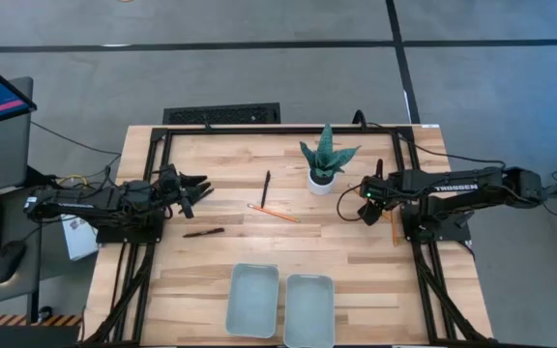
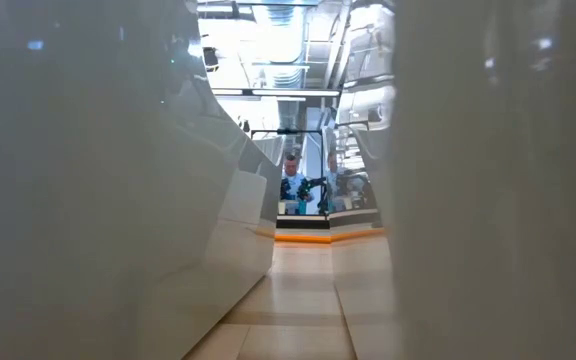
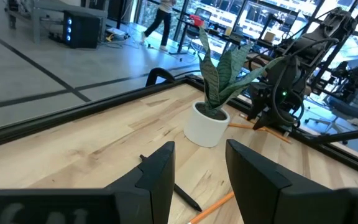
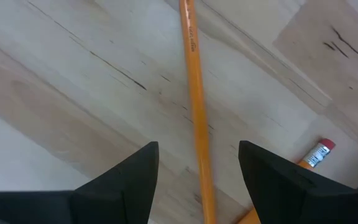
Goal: Sort pens & pencils
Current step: Put the middle pencil into the right gray bin
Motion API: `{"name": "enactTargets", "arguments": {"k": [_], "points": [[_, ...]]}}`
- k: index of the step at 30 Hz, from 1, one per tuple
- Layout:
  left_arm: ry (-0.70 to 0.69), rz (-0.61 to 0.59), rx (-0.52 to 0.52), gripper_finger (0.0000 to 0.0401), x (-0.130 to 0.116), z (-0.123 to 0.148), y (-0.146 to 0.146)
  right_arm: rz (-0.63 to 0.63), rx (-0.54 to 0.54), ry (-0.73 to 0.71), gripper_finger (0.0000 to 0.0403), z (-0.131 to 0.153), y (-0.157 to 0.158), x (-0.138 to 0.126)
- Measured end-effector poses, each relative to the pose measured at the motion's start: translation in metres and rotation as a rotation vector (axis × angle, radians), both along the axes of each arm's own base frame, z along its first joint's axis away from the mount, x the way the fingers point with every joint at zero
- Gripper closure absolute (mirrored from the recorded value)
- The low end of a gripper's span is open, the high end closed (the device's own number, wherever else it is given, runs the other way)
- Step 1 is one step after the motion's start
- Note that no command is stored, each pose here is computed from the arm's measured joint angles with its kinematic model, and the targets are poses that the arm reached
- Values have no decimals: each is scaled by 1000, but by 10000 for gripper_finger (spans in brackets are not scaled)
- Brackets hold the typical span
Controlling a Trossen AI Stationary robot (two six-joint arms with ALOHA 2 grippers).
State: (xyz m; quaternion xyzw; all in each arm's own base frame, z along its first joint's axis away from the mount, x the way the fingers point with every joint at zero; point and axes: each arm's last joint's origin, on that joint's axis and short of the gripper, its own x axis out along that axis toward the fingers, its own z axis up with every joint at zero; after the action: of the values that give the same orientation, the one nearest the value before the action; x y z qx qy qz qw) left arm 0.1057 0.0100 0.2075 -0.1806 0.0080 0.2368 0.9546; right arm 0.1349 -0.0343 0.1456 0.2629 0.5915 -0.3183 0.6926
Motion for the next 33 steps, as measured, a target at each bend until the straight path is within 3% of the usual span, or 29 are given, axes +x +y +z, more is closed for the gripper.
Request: {"name": "enactTargets", "arguments": {"k": [17, 33], "points": [[2, 0, 0, 268, 0, 0, 0, -80, 26, -9, 159, 0, -8, -2], [24, 1, 1, 268, 0, -2, 0, -51, 39, -10, 159, 0, -11, -3]]}}
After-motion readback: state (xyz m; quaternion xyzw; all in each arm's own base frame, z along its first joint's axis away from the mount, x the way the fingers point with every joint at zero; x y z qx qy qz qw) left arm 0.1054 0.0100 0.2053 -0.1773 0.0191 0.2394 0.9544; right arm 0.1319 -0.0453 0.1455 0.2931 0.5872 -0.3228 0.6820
